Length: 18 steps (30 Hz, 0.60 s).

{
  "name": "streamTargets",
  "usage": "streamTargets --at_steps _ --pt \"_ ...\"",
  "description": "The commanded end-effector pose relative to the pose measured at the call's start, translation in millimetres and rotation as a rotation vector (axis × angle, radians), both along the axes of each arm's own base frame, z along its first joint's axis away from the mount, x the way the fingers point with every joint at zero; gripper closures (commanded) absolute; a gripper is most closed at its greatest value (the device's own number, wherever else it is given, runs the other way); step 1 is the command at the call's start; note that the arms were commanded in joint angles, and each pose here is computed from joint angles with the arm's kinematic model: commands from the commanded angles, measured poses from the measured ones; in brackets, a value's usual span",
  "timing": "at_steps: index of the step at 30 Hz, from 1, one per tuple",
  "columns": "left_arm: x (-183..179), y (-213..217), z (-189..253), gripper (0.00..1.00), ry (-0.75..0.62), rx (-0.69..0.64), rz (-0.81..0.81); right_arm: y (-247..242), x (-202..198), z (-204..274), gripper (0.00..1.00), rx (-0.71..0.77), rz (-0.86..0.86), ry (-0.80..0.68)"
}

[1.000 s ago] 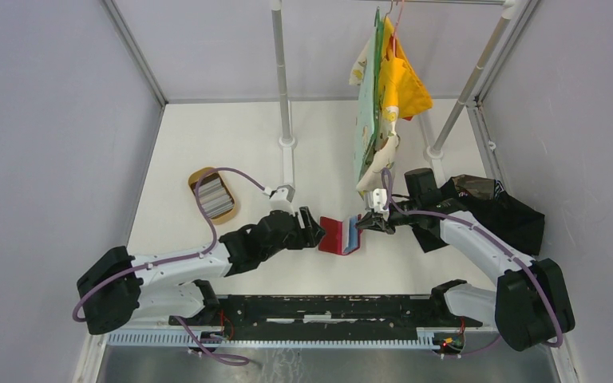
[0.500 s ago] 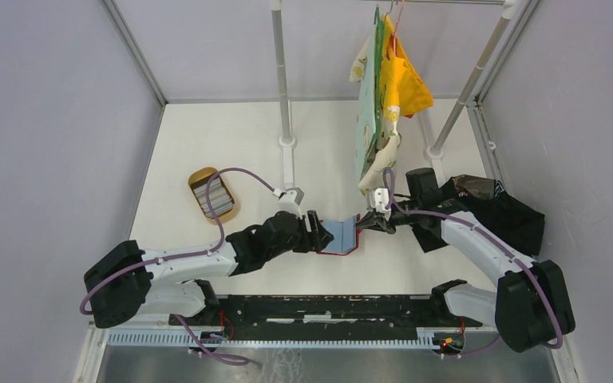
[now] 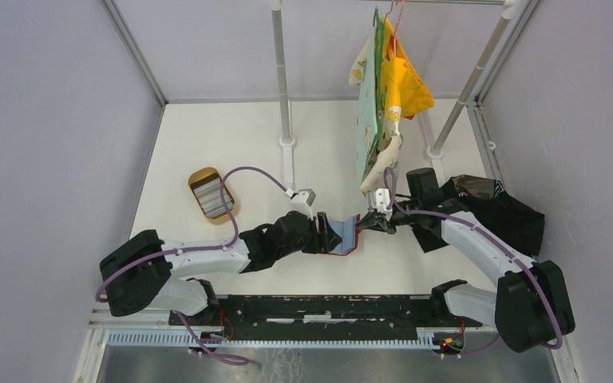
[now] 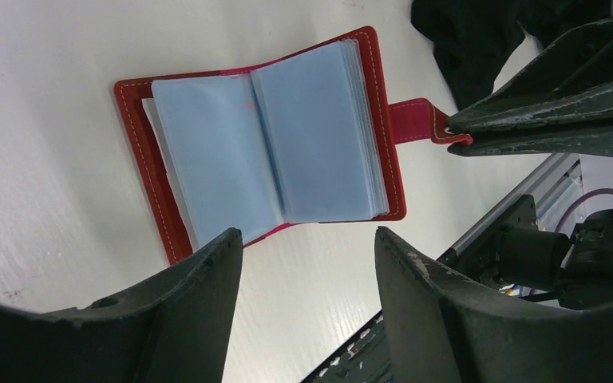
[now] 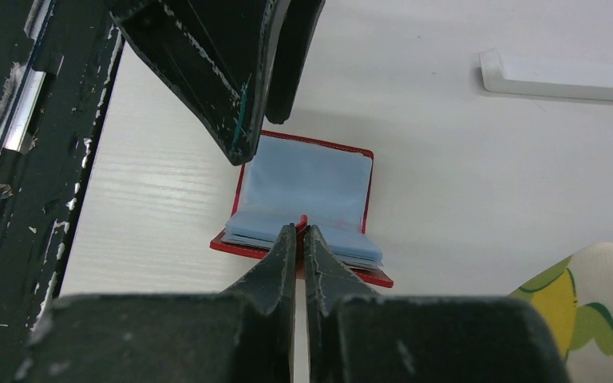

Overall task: Put the credit cards into the card holder
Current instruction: Open the card holder at the center of the board.

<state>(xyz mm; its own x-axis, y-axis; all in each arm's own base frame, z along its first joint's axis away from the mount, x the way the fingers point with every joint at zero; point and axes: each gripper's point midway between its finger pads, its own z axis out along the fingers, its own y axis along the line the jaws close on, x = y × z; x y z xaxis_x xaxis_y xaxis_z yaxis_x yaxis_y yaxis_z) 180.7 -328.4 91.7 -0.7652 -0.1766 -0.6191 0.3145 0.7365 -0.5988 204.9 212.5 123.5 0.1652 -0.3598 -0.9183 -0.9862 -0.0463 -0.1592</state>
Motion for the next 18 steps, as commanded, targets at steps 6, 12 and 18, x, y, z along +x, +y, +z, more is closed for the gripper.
streamTargets --at_steps 6,12,18 --pt "9 -33 17 0.27 -0.052 -0.049 -0.054 3 -3 12 1.00 0.047 0.036 -0.031" --pt "13 -41 10 0.25 -0.048 -0.028 -0.062 3 -4 12 1.00 0.046 0.038 -0.030" --pt "16 -49 4 0.25 -0.044 -0.009 -0.071 3 -4 11 1.00 0.044 0.039 -0.029"
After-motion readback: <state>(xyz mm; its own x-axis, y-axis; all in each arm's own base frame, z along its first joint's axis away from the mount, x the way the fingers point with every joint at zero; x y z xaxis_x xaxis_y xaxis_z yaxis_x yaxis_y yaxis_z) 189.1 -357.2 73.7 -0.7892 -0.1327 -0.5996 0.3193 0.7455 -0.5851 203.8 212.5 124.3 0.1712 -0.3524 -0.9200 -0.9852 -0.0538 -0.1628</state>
